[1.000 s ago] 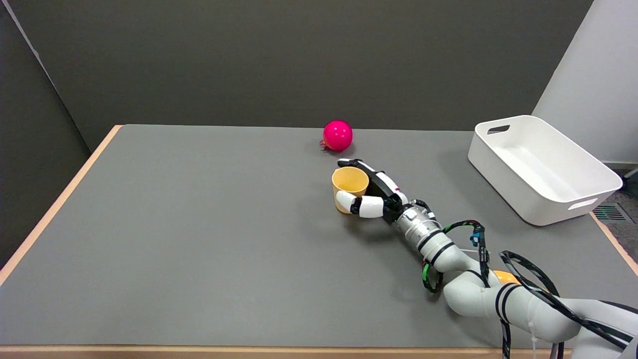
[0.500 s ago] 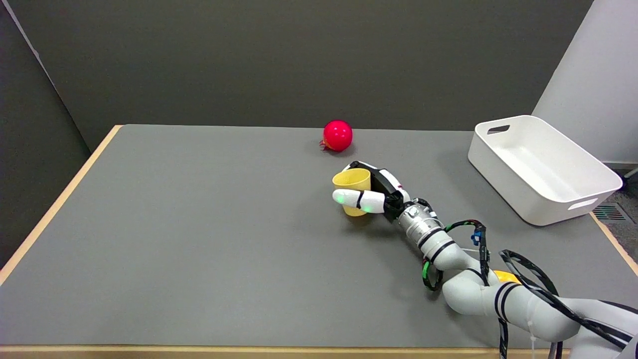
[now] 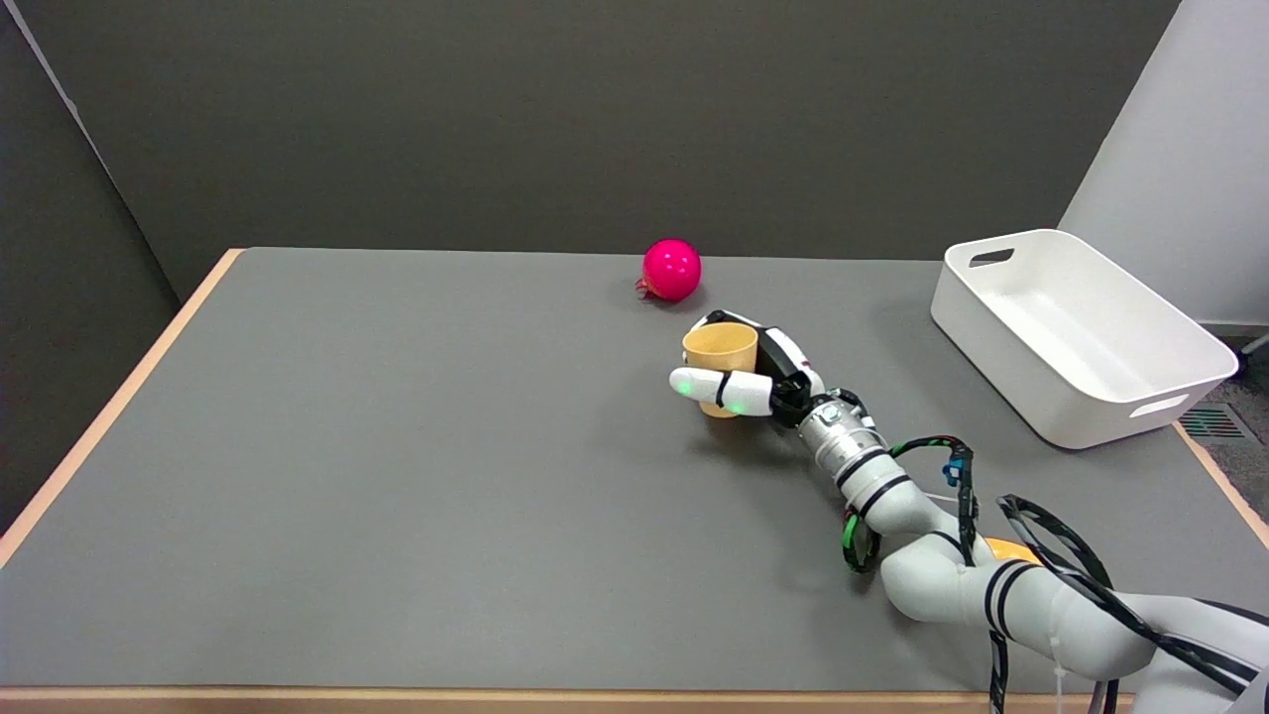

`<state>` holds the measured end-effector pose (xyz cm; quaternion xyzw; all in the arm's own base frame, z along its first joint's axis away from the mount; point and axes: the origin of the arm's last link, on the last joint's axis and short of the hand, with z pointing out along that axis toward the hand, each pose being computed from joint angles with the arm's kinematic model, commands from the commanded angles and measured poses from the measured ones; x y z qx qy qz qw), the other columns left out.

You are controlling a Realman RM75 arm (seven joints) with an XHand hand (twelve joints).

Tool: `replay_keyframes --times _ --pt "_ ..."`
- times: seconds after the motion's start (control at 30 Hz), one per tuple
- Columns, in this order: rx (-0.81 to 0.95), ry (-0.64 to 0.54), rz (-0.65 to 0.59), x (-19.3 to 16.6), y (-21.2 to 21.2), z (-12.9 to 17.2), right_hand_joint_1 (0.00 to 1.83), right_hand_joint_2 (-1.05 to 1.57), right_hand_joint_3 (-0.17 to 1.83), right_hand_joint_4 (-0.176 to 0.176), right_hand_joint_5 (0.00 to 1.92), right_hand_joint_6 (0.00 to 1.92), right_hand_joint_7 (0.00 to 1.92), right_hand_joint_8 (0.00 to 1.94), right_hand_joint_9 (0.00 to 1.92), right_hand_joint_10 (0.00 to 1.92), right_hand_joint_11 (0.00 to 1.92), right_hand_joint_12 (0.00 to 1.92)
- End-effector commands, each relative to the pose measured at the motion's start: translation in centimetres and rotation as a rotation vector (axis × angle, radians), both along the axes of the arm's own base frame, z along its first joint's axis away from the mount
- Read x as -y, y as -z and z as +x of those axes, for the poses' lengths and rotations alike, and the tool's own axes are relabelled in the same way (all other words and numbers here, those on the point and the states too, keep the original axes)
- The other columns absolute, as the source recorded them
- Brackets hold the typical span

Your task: Pick up the yellow cup.

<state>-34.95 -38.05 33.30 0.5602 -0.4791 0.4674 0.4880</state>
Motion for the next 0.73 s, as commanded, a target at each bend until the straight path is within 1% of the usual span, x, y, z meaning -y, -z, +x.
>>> replay_keyframes --times 0.03,0.2,0.4,0.5,0.73 --pt "0.06 -0.133 -0.11 0.1 -2.8 2.5 1.34 1.21 0.07 -0.176 0.52 1.64 0.8 1.3 0.77 1.41 0.77 1.69" --pt "0.06 -0.204 -0.147 0.3 -4.1 4.5 1.34 1.21 0.07 -0.176 0.53 1.64 0.8 1.3 0.77 1.41 0.77 1.69" --pt "0.068 -0.265 -0.202 0.5 -5.5 6.1 1.34 1.21 0.08 -0.175 0.53 1.64 0.8 1.3 0.77 1.41 0.78 1.69" --pt "0.086 -0.322 -0.235 0.5 -6.4 7.3 1.34 1.21 0.07 -0.171 0.53 1.64 0.8 1.31 0.77 1.42 0.77 1.7" --pt "0.101 -0.443 -0.29 0.3 -9.1 11.3 1.34 1.2 0.1 -0.173 0.54 1.63 0.8 1.31 0.77 1.42 0.78 1.7"
